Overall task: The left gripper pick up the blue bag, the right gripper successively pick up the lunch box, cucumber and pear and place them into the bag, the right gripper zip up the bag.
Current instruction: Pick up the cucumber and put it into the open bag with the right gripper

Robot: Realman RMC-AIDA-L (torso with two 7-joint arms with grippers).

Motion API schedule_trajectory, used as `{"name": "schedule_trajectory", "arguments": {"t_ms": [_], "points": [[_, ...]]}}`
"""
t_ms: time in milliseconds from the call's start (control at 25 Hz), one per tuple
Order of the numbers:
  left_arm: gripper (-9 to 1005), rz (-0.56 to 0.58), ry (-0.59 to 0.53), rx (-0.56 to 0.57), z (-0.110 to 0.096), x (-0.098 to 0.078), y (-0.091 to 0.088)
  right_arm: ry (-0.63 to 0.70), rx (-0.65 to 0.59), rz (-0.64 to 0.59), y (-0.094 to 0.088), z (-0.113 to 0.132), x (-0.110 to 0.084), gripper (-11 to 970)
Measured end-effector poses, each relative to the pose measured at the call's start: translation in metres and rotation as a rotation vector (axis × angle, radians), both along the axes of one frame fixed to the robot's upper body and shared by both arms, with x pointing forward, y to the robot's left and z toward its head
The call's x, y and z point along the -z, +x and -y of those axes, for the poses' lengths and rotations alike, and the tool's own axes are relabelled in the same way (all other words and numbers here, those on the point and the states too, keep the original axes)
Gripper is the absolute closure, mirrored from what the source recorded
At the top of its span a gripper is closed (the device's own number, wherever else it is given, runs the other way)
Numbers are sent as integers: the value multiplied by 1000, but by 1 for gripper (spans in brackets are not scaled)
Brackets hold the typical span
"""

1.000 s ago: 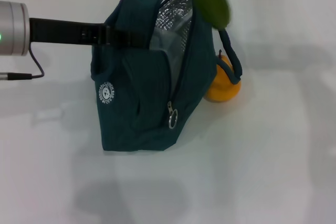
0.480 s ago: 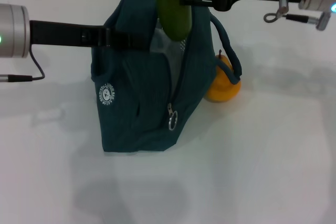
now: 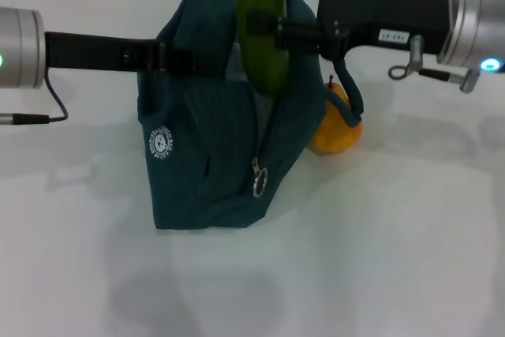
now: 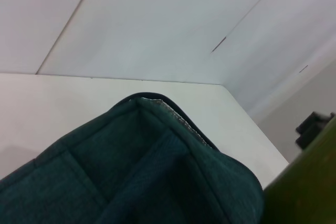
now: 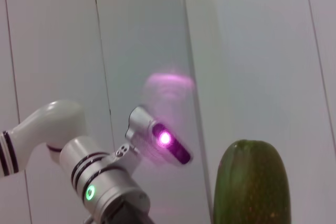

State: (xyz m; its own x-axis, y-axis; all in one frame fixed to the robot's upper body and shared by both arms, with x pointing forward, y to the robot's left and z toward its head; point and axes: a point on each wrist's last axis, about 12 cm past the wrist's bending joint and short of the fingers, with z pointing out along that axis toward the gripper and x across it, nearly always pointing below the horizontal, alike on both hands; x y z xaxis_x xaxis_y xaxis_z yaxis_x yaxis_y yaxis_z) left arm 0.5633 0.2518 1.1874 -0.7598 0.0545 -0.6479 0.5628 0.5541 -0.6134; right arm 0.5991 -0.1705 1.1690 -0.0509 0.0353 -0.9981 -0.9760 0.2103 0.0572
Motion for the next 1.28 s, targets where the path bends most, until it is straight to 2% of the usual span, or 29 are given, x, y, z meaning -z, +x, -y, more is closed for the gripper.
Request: {"name": "schedule_trajectory", "arguments": {"t_ms": [560, 1040, 1280], "points": [[951, -7, -5, -5, 0, 5, 2, -13, 13, -29, -9, 2, 25, 376], [951, -10, -7, -6, 0, 6, 2, -14, 31, -38, -10, 3, 32, 375], [951, -11, -7, -7, 0, 6, 2, -15, 33, -41, -10, 2, 32, 294]]}}
